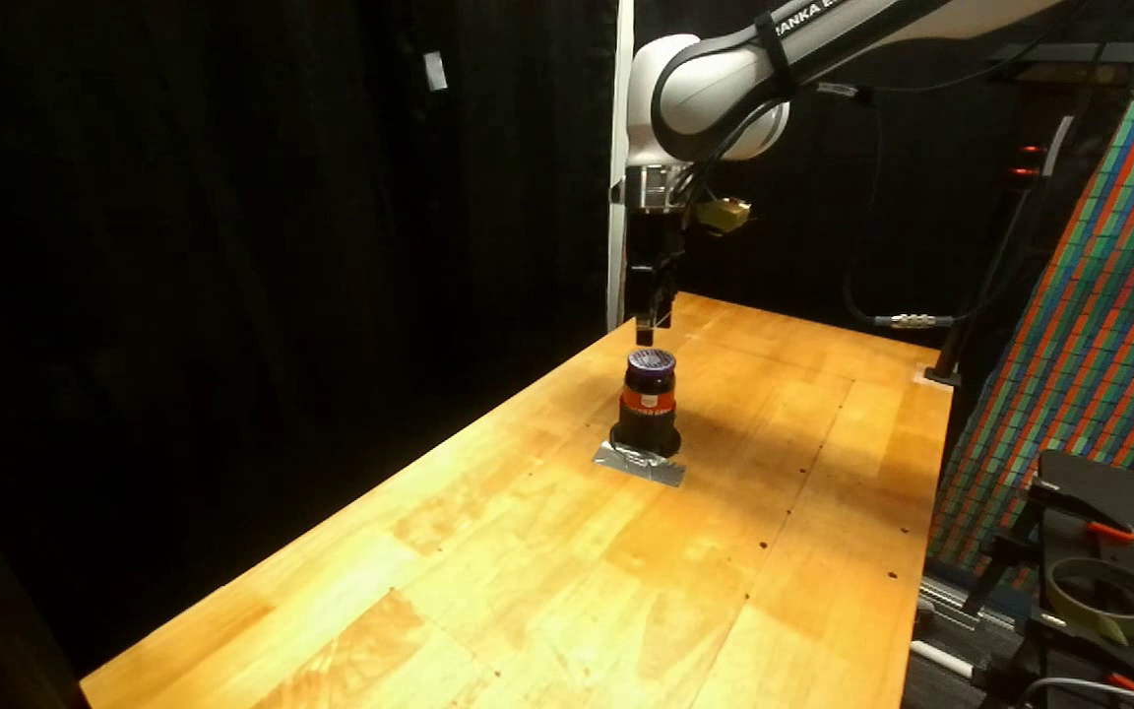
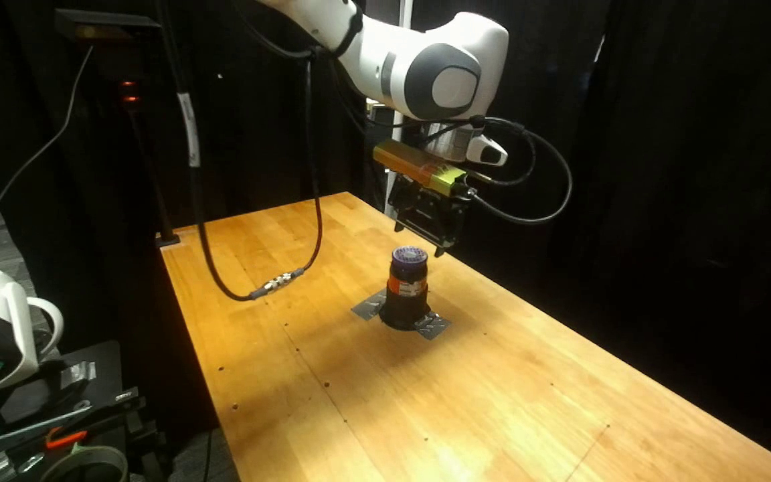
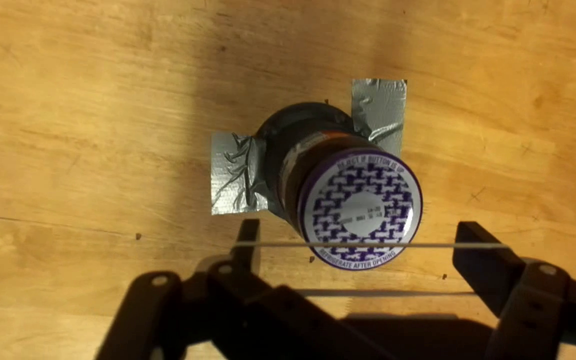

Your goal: Put an elastic band on the brown cup

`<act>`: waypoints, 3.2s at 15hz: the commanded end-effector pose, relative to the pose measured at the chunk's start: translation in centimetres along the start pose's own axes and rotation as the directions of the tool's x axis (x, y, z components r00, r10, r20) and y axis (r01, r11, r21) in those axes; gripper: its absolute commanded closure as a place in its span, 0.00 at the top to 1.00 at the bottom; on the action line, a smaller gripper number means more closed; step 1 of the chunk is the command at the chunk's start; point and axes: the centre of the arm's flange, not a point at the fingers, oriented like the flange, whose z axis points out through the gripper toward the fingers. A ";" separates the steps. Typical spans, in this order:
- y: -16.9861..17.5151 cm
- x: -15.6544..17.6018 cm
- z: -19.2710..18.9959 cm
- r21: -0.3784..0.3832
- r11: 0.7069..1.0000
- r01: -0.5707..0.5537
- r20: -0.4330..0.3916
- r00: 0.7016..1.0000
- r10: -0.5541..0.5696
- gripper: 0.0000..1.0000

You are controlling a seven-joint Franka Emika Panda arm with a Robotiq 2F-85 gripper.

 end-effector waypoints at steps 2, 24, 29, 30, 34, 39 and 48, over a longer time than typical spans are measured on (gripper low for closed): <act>-0.4 3.9 1.5 0.026 0.999 -0.018 -0.018 1.000 0.019 1.00; -3.5 -6.5 6.9 -0.164 0.985 -0.053 0.265 0.960 0.095 1.00; -3.3 -11.6 6.7 -0.176 0.983 -0.058 0.209 0.973 0.095 1.00; -3.3 -12.3 6.8 -0.183 0.982 -0.055 0.167 0.982 0.086 1.00; -3.2 -14.8 7.6 -0.234 0.971 -0.049 -0.073 0.997 0.033 0.58; -3.6 -17.8 8.0 -0.253 0.963 -0.092 -0.364 0.931 -0.007 0.20; -2.2 -24.2 9.9 -0.230 0.963 -0.143 -0.679 0.732 -0.054 0.13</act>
